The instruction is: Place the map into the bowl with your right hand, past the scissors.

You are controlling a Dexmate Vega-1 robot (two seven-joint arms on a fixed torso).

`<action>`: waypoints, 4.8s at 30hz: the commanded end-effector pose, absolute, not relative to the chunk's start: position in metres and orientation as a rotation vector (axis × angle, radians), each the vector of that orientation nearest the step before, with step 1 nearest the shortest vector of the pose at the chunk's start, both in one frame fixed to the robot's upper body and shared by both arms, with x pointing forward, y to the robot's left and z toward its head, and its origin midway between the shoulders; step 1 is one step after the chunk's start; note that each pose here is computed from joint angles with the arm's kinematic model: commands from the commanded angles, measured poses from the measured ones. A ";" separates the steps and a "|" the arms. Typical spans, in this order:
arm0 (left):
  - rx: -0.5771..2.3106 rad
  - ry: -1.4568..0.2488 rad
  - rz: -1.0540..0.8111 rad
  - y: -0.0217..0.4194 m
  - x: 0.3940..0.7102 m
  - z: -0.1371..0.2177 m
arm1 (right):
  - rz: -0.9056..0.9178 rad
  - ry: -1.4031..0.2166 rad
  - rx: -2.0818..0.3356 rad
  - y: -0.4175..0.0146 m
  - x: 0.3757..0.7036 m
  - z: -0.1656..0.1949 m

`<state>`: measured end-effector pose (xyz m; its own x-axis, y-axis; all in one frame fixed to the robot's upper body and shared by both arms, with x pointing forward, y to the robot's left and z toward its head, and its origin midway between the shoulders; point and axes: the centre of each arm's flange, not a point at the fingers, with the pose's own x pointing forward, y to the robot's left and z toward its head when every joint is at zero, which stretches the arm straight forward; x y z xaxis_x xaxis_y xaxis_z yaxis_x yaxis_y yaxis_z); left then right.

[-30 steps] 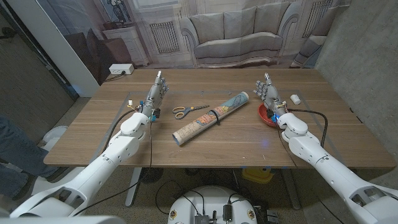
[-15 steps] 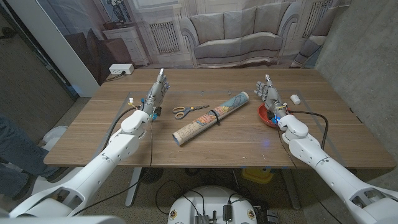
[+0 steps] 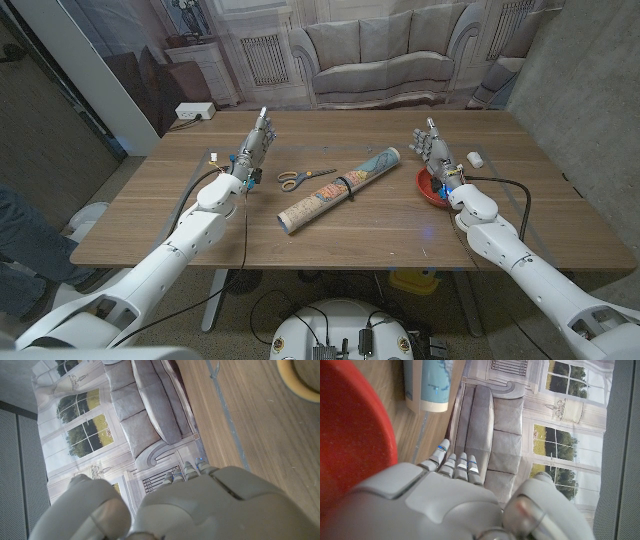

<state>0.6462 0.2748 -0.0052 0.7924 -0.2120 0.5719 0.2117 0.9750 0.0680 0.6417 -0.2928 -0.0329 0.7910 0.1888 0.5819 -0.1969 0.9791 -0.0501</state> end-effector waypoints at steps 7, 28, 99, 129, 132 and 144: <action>0.001 -0.602 -0.230 0.274 0.648 -0.008 | 0.220 -0.693 -0.024 -0.289 0.630 -0.008; -0.007 -0.621 -0.247 0.278 0.642 -0.001 | 0.322 -0.794 -0.125 -0.265 0.609 0.010; -0.010 -0.615 -0.229 0.299 0.634 -0.004 | 0.427 -0.930 -0.310 -0.214 0.573 0.015; -0.031 -0.625 -0.199 0.298 0.630 -0.007 | 0.416 -1.006 -0.420 -0.211 0.560 0.020; -0.026 -0.623 -0.202 0.298 0.628 -0.006 | 0.406 -1.013 -0.440 -0.210 0.556 0.019; 0.004 -0.616 -0.219 0.301 0.627 0.002 | 0.388 -1.057 -0.504 -0.197 0.554 0.015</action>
